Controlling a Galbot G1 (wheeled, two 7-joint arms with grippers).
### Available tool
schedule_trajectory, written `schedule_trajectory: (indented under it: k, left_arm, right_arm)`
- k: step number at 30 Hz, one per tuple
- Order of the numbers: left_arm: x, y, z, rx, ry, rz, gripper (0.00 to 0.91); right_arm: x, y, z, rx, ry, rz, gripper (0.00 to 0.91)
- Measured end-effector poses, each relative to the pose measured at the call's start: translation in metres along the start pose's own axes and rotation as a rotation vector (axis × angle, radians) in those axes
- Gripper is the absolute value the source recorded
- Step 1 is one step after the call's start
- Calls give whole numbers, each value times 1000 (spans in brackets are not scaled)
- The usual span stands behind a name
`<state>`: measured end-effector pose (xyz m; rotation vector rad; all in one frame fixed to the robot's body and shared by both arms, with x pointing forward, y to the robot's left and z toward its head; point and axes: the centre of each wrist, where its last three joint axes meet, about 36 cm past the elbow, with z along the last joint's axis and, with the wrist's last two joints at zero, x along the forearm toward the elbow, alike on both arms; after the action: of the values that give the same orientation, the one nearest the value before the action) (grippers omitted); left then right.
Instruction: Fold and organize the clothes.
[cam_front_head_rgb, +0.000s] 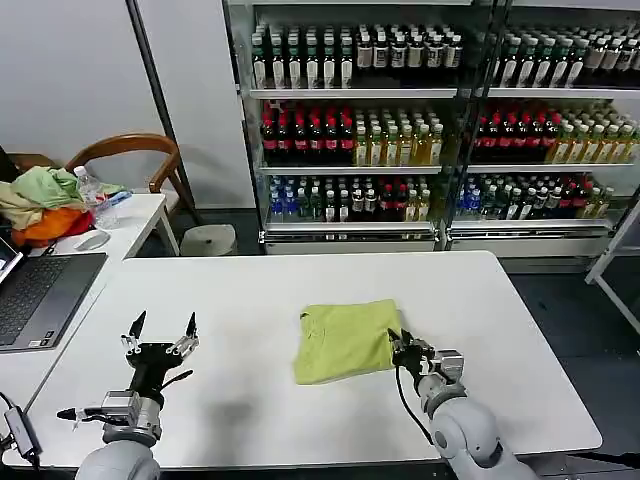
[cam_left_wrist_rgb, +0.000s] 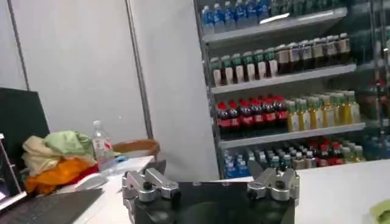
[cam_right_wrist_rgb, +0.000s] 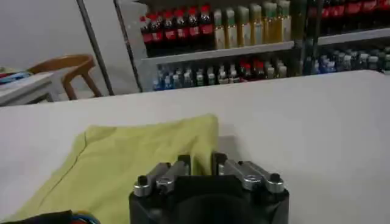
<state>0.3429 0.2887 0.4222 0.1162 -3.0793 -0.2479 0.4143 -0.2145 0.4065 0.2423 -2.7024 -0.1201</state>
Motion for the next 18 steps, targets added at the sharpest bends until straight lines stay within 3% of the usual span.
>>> schedule_trajectory:
  k: [4,13,18]
  left_arm:
    - [-2,-1,-2,-2,-22,21,907]
    - [-10,-7,-5,-10,-67,61,907]
    - [-16,-4,-4,-17,-90,78,907]
  right_arm:
    - [6,-9,-4,58,-36,29,907]
    - [12,-39,-21,203,-185,109,907]
    - [10,-52,-27,241,-246,145,907]
